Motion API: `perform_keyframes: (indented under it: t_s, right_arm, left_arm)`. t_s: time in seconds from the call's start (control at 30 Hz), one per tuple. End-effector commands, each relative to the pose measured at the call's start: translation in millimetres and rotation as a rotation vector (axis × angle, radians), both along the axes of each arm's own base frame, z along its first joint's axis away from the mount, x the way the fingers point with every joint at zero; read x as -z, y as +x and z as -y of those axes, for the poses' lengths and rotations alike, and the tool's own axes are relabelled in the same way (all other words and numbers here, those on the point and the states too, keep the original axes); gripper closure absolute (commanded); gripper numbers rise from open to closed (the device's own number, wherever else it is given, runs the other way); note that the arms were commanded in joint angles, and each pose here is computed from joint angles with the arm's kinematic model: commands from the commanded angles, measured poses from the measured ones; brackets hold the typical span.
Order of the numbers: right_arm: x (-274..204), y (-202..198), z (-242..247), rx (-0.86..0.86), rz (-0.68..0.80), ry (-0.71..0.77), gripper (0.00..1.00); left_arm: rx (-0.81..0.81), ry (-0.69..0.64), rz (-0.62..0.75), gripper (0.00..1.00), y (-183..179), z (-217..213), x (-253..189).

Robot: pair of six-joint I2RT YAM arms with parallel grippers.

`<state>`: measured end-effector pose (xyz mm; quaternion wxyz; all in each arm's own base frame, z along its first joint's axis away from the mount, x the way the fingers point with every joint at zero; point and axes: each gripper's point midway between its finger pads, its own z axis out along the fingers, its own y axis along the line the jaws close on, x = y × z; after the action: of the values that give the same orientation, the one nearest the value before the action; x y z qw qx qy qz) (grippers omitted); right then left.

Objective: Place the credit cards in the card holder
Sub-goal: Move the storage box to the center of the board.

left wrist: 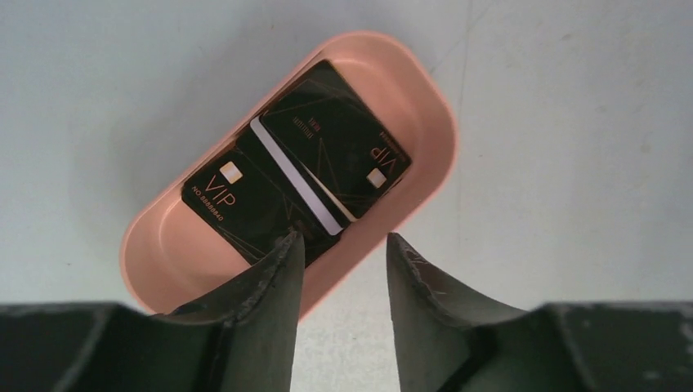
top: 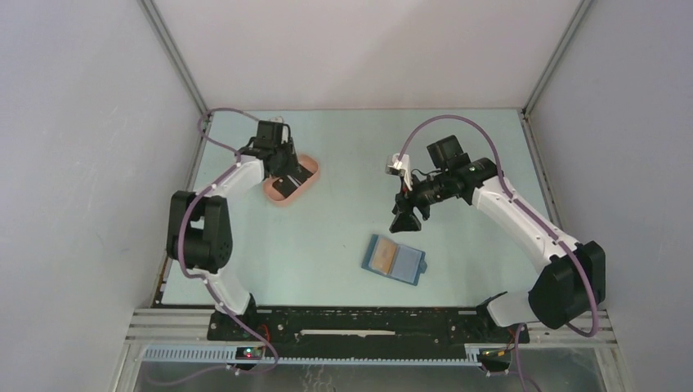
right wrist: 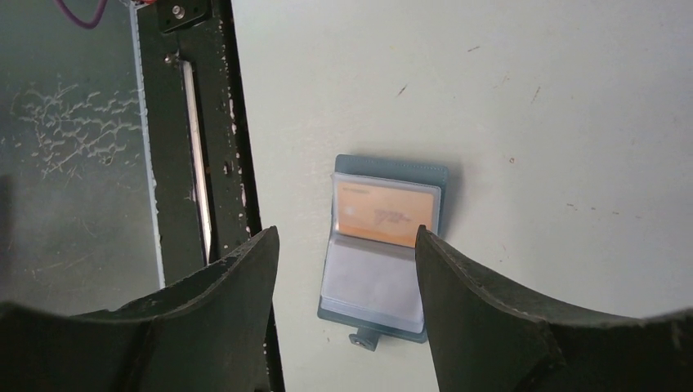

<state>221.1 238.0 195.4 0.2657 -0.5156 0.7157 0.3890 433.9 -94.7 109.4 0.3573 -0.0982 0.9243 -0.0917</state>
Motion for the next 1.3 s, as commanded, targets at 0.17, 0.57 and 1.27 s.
perform_keyframes:
  t_s: [0.17,0.57,1.27]
  right_arm:
    - [3.5,11.8,1.0,0.021,-0.010,-0.012,0.30]
    - [5.1,10.9,3.9,0.019,-0.033,-0.006,0.30]
    - [3.0,9.7,7.6,0.015,-0.059,0.021,0.31]
  left_arm:
    - [0.065,0.048,-0.104,0.75,7.9,0.8,25.4]
    - [0.176,-0.011,-0.164,0.80,-23.7,35.8,44.1]
    - [0.434,-0.101,-0.225,0.81,-169.4,115.4,63.9]
